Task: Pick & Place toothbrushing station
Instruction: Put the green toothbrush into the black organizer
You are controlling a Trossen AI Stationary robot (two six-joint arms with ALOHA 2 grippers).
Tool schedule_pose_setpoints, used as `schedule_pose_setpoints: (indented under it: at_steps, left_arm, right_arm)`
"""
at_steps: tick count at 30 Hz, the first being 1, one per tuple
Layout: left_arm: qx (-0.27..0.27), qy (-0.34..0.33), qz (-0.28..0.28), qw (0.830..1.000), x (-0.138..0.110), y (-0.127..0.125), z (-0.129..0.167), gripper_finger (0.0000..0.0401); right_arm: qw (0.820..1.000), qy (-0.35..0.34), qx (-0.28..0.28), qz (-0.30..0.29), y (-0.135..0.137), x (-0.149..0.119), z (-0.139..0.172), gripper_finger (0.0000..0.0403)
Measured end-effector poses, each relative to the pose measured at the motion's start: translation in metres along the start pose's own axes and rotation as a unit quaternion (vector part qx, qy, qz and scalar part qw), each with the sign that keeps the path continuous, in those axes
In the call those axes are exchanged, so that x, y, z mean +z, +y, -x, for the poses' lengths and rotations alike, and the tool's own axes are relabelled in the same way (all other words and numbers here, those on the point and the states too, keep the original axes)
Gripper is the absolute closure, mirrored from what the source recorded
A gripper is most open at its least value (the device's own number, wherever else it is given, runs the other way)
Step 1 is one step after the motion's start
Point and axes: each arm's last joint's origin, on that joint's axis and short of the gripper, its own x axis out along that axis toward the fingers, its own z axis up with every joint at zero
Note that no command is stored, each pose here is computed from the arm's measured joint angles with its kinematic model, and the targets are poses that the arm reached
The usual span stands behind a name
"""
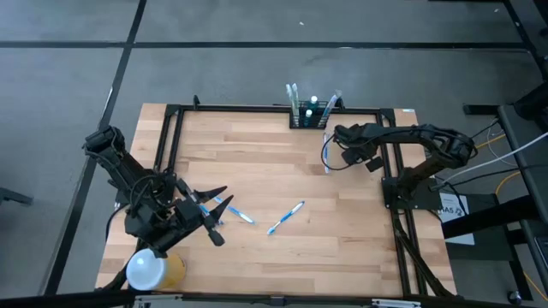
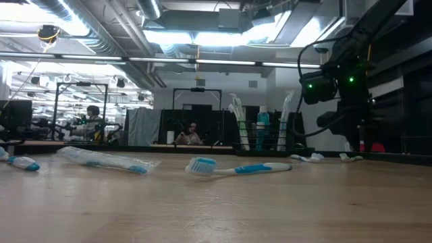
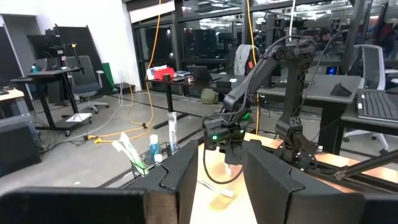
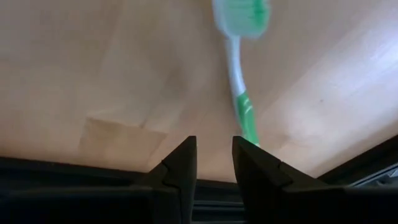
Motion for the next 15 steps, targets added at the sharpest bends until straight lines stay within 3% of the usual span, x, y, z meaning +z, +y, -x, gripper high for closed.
schedule_pose_setpoints:
  at_steps: [7,15]
  left_arm:
    - [0.000,0.000,0.019,1.000,0.000,0.000,0.000,0.0282]
    - [0.000,0.000,0.032,0.999,0.000,0.000,0.000,0.0282]
  right_arm:
    - [0.999,-0.016,-0.024,-0.016,-0.013,-0.007,-0.007,0.0298]
    - [1.000,-0.015,-0.001,-0.026,-0.016,-0.013,-0.017,0.0298]
